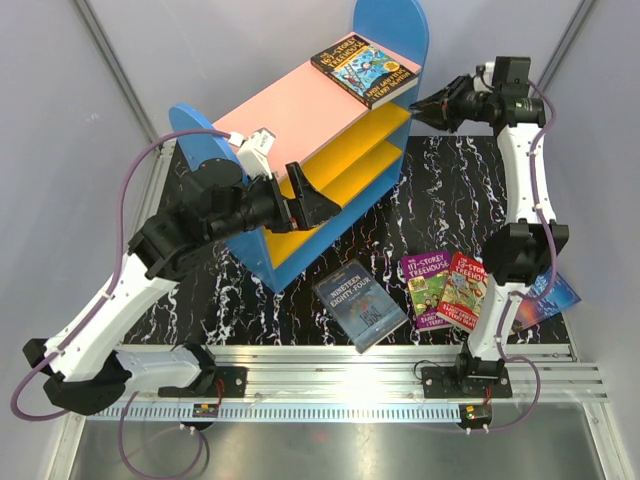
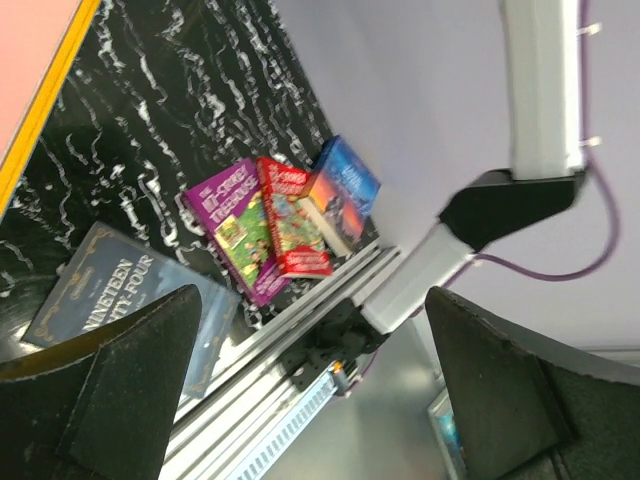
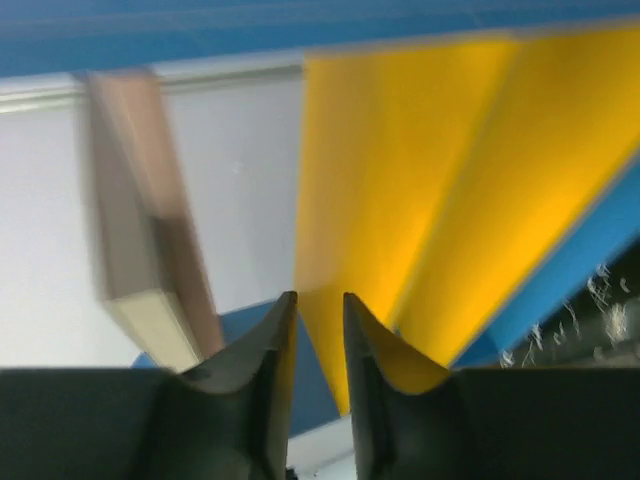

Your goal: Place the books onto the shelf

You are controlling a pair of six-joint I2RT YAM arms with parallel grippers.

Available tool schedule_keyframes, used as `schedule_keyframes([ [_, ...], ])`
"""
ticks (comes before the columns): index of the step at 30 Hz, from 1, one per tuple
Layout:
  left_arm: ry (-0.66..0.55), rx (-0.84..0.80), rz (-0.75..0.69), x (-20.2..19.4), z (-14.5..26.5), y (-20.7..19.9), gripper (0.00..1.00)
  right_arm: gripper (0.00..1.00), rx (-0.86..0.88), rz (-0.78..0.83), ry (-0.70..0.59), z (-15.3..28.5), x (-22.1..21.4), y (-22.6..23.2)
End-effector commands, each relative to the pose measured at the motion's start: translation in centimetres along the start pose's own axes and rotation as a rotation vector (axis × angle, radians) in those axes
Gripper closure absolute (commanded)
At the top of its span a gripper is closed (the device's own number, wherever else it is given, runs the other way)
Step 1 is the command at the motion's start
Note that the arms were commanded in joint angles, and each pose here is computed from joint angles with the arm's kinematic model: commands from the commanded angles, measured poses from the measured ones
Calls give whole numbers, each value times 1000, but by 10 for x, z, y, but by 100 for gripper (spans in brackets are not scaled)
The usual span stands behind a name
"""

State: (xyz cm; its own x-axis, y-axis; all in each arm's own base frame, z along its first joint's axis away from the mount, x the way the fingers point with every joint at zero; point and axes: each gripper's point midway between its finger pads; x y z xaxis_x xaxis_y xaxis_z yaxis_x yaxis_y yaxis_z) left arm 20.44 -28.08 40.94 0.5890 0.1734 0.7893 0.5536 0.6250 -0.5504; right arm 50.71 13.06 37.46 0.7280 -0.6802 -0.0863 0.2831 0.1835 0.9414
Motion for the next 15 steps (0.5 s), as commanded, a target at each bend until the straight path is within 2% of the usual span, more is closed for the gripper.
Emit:
schedule_keyframes([
  [1, 129, 131, -53, -28, -1, 33, 1, 46, -112, 136, 46, 37, -49, -28],
  [2, 218, 197, -49, -51, -6, 51, 1, 16, -179, 104, 60, 48, -66, -57],
  [4, 326, 270, -14, -94, -14, 77, 1, 3, -236, 110, 67, 58, -82, -91],
  [5, 313, 245, -10, -99, -21, 75, 1, 0, -268, 77, 86, 66, -100, -123],
  [6, 362, 249, 2, -127, -25, 77, 1, 0, -286, 57, 93, 70, -109, -140],
  [8, 371, 230, 11, -140, -33, 71, 1, 0, -329, 7, 113, 78, -133, -184],
  [15, 518, 325, 75, -209, -39, 87, 1, 0, -447, -45, 179, 85, -181, -265],
])
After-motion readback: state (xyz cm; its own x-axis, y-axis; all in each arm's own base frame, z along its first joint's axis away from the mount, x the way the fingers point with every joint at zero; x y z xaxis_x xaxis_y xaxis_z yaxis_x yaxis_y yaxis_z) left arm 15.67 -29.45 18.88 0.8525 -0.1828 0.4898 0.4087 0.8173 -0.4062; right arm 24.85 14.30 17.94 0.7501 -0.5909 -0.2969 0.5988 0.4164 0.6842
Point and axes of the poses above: each gripper's point midway between its finger pads, its own z axis back along the fingers, its own y axis along the line the jaws close on, x = y × z, and after that the axes turned 12 degrees about -z, right-handed
